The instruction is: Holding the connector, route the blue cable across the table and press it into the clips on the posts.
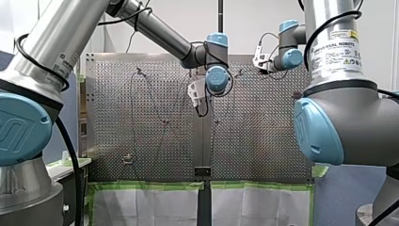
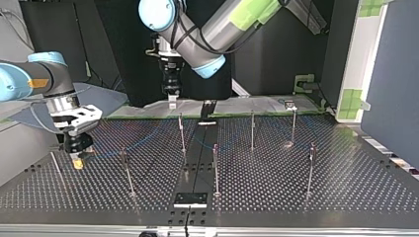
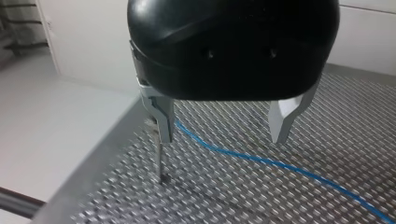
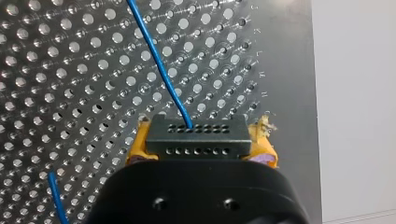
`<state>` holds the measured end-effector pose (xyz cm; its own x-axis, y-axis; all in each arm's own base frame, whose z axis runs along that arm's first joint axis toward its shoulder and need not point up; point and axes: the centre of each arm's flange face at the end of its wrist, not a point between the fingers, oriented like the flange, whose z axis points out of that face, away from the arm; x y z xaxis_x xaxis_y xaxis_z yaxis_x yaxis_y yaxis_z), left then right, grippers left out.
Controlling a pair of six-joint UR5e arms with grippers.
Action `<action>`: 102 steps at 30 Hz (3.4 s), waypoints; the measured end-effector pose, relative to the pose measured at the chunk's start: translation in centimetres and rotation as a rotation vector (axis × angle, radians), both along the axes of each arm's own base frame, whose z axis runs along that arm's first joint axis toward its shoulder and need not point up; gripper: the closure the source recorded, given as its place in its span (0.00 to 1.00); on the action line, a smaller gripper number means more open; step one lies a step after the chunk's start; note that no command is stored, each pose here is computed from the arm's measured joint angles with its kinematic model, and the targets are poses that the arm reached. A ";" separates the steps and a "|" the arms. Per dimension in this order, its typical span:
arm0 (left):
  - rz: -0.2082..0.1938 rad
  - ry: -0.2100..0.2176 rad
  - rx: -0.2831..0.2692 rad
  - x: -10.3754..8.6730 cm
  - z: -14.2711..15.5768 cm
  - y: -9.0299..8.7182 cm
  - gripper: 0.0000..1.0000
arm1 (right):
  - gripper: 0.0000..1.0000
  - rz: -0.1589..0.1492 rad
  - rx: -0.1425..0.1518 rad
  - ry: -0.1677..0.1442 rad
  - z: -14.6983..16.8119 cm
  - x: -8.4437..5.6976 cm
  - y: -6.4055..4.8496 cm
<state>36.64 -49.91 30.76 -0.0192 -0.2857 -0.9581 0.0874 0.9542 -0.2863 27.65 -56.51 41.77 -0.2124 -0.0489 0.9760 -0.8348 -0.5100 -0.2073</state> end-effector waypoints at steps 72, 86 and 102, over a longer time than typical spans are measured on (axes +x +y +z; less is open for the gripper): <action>0.176 0.014 -0.009 -1.6 -19.3 17.9 0.00 | 0.99 -0.019 -0.001 0.005 -0.3 -1.0 -0.7; 0.181 0.014 0.033 -4.7 -21.6 20.3 0.00 | 0.99 -0.022 0.001 0.008 -0.4 -1.1 -0.7; 0.182 0.014 0.032 -6.0 -22.3 21.3 0.00 | 0.99 -0.025 -0.001 0.009 -0.3 -1.3 -0.8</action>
